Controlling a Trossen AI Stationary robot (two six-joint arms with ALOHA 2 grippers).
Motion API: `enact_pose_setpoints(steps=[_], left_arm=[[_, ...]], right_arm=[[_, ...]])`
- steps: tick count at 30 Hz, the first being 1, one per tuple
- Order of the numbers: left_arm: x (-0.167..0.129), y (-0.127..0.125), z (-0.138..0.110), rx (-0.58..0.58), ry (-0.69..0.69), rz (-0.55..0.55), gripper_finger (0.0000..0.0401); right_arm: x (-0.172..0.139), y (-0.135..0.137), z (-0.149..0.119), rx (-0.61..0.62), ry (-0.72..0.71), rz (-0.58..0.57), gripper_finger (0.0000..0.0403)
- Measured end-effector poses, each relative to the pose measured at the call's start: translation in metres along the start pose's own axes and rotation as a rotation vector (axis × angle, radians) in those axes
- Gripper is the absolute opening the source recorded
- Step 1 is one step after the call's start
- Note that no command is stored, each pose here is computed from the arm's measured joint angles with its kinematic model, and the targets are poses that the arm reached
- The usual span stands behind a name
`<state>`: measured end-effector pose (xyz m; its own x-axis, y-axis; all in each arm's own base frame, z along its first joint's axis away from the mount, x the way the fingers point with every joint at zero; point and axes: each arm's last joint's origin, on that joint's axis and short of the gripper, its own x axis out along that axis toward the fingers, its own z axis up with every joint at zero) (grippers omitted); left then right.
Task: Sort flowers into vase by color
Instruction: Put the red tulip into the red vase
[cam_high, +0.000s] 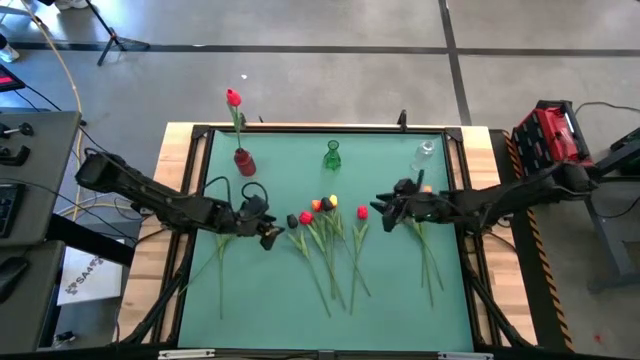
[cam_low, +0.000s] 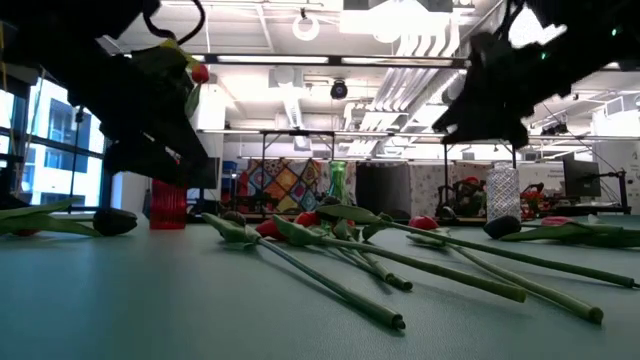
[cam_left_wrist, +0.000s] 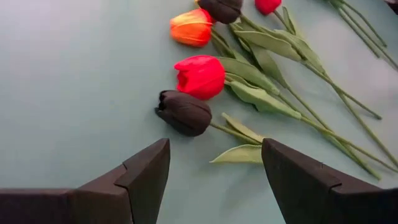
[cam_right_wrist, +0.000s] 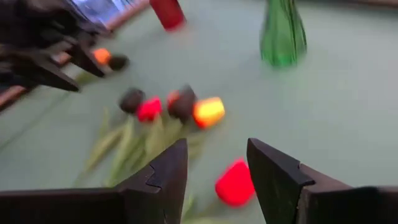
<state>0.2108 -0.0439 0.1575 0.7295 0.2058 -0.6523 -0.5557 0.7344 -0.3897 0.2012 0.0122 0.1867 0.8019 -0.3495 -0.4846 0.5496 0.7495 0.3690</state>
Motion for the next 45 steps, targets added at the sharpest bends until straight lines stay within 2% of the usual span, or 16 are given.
enact_pose_setpoints(steps=[6,10,15,20,25,32,36,39,45], left_arm=[[0.011,-0.001,-0.004,0.051,-0.014,0.029,0.0240],[0.015,0.001,-0.007,0.086,-0.003,0.051,0.0240],[0.018,0.000,-0.008,0.144,-0.006,0.049,0.0240],[0.018,0.000,-0.007,0.158,-0.023,0.062,0.0240],[0.018,0.000,-0.007,0.171,-0.028,0.065,0.0240],[0.018,0.001,-0.006,0.198,-0.054,0.091,0.0240],[0.018,0.001,-0.004,0.194,-0.101,0.121,0.0240],[0.018,0.001,-0.003,0.191,-0.132,0.142,0.0240],[0.017,0.000,-0.001,0.181,-0.161,0.145,0.0240]], right_arm=[[0.021,-0.004,-0.021,0.208,0.099,-0.102,0.0126],[0.035,-0.001,-0.035,0.287,0.142,-0.102,0.0113],[0.046,0.006,-0.044,0.342,0.126,-0.068,0.0110],[0.054,0.007,-0.050,0.342,0.181,-0.101,0.0110],[0.068,0.020,-0.051,0.333,0.237,-0.102,0.0110],[0.084,0.027,-0.055,0.325,0.350,-0.282,0.0110],[0.087,0.035,-0.050,0.261,0.370,-0.281,0.0108],[0.089,0.038,-0.044,0.220,0.376,-0.271,0.0089],[0.096,0.036,-0.032,0.161,0.362,-0.271,0.0013]])
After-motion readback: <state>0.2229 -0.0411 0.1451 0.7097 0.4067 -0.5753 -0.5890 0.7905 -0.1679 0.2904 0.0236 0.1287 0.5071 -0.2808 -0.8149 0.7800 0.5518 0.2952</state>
